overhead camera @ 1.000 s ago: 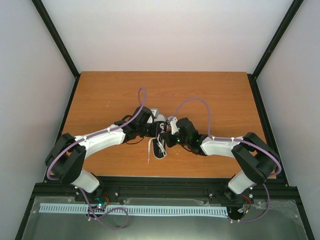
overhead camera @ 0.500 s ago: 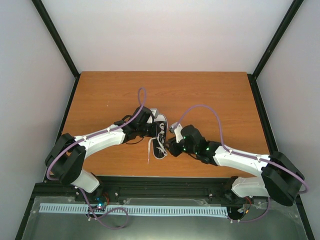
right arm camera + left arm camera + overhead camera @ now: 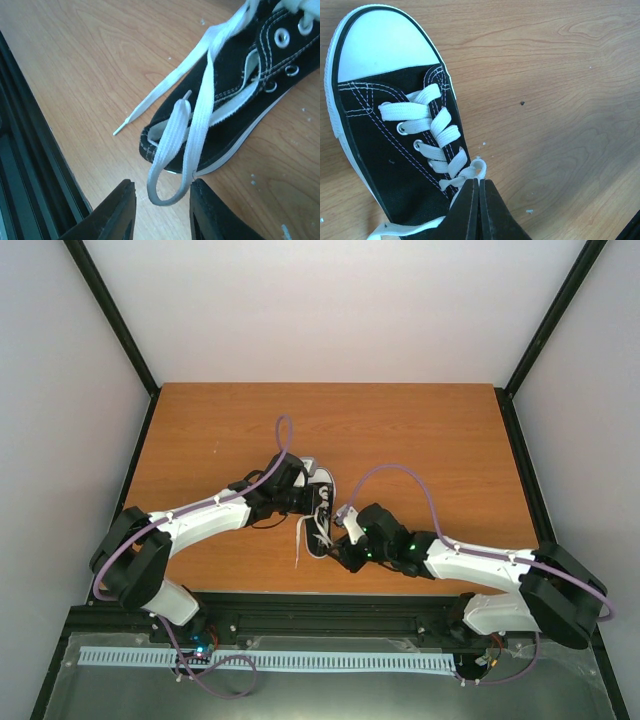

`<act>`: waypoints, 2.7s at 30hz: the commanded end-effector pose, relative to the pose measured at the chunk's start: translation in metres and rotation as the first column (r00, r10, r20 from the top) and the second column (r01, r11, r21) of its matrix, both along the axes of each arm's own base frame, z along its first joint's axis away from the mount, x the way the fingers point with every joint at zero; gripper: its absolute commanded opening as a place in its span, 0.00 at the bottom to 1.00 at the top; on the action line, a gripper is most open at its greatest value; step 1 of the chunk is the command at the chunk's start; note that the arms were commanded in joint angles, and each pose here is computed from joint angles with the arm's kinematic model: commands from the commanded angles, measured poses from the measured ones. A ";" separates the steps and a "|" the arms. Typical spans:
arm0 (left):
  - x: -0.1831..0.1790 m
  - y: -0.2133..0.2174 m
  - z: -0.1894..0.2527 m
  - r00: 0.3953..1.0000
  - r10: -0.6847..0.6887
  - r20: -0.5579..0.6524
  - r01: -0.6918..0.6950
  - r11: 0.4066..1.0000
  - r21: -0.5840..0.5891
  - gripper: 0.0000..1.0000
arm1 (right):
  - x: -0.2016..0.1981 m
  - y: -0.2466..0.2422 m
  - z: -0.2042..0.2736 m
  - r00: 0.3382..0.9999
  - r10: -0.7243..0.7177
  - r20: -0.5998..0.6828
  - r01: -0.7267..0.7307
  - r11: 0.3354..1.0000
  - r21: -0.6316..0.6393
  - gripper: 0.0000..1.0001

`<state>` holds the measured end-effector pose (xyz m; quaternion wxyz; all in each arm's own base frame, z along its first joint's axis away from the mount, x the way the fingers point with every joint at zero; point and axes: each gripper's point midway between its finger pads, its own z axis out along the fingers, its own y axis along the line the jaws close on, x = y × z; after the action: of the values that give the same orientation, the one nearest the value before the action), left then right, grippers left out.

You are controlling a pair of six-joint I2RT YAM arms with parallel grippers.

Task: Tie the shoes

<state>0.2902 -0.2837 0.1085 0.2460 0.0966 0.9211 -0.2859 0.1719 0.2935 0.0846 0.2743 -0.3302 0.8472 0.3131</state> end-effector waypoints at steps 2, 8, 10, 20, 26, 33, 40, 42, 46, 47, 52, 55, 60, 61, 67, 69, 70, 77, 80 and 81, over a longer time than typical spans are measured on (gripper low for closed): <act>0.009 -0.004 0.018 0.999 -0.004 0.036 0.005 1.000 -0.016 0.01 | -0.002 0.005 -0.003 0.999 0.041 0.018 -0.041 0.999 -0.022 0.25; 0.009 -0.003 0.019 0.999 -0.002 0.041 0.002 1.000 -0.009 0.01 | 0.005 0.002 0.005 0.999 0.002 0.049 -0.001 1.000 -0.016 0.03; 0.009 -0.002 0.019 0.999 0.000 0.040 0.000 1.000 -0.006 0.01 | 0.009 0.002 0.016 0.998 -0.027 0.064 0.027 1.000 0.006 0.03; 0.009 0.001 0.021 0.999 0.001 0.054 -0.002 1.000 0.006 0.01 | 0.025 -0.028 0.033 0.960 -0.279 0.011 0.278 0.959 0.059 0.03; 0.008 0.003 0.020 0.998 0.009 0.054 -0.009 1.000 0.005 0.01 | 0.014 -0.048 -0.025 0.847 -0.458 -0.271 0.484 0.874 0.037 0.13; 0.008 0.002 0.021 0.998 0.003 0.056 -0.003 1.000 -0.003 0.01 | 0.018 -0.071 -0.043 0.758 -0.575 -0.306 0.593 0.804 -0.043 0.42; 0.007 0.000 0.026 0.998 -0.015 0.067 0.015 1.000 -0.007 0.01 | 0.029 -0.048 0.006 0.922 -0.373 -0.105 0.380 0.923 0.061 0.55; 0.007 0.000 0.026 0.998 -0.015 0.069 0.016 1.000 -0.007 0.01 | 0.032 -0.043 0.009 0.945 -0.312 -0.101 0.320 0.944 0.076 0.54; 0.007 -0.001 0.026 0.998 -0.018 0.067 0.019 1.000 -0.012 0.01 | 0.034 -0.027 0.014 0.979 -0.152 -0.136 0.175 0.968 0.181 0.51; 0.007 -0.001 0.026 0.998 -0.019 0.067 0.019 1.000 -0.012 0.01 | 0.033 -0.024 0.013 0.983 -0.114 -0.146 0.142 0.970 0.199 0.51; 0.007 -0.003 0.028 0.997 -0.025 0.071 0.026 0.999 -0.018 0.01 | 0.036 -0.014 0.007 0.985 -0.004 -0.175 0.055 0.957 0.284 0.52; 0.006 -0.003 0.029 0.997 -0.032 0.070 0.033 0.999 -0.020 0.01 | 0.041 -0.010 0.001 0.986 0.016 -0.165 0.031 0.961 0.276 0.54; 0.006 -0.005 0.031 0.997 -0.040 0.072 0.042 0.999 -0.024 0.01 | 0.055 -0.013 -0.019 0.982 -0.012 -0.186 0.056 0.971 0.231 0.55; 0.006 -0.005 0.032 0.997 -0.041 0.072 0.043 0.999 -0.025 0.01 | 0.056 -0.013 -0.021 0.982 -0.012 -0.188 0.055 0.972 0.227 0.55; 0.005 -0.007 0.030 0.996 -0.054 0.068 0.056 0.998 -0.027 0.01 | 0.066 -0.009 -0.028 0.987 -0.011 -0.163 0.043 0.979 0.197 0.54; 0.005 -0.008 0.031 0.996 -0.058 0.069 0.060 0.998 -0.028 0.01 | 0.065 -0.006 -0.030 0.985 0.009 -0.171 0.027 0.979 0.204 0.52; 0.005 -0.008 0.032 0.996 -0.061 0.071 0.063 0.998 -0.029 0.01 | 0.064 -0.005 -0.029 0.985 0.020 -0.172 0.018 0.977 0.214 0.50; 0.007 -0.009 0.039 0.994 -0.062 0.088 0.065 0.997 -0.038 0.01 | 0.065 0.000 -0.029 0.982 0.035 -0.184 0.009 0.973 0.231 0.14; 0.008 -0.011 0.044 0.993 -0.064 0.096 0.070 0.996 -0.053 0.01 | 0.062 -0.002 -0.022 0.982 0.028 -0.187 0.018 0.970 0.241 0.03; 0.007 -0.013 0.045 0.993 -0.070 0.097 0.076 0.995 -0.060 0.01 | 0.062 -0.003 -0.018 0.982 0.022 -0.186 0.024 0.969 0.244 0.03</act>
<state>0.2881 -0.2880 0.1181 0.2467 0.1222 0.9160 -0.2918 0.2281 0.2880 0.0460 0.2073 -0.2592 0.8378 0.4334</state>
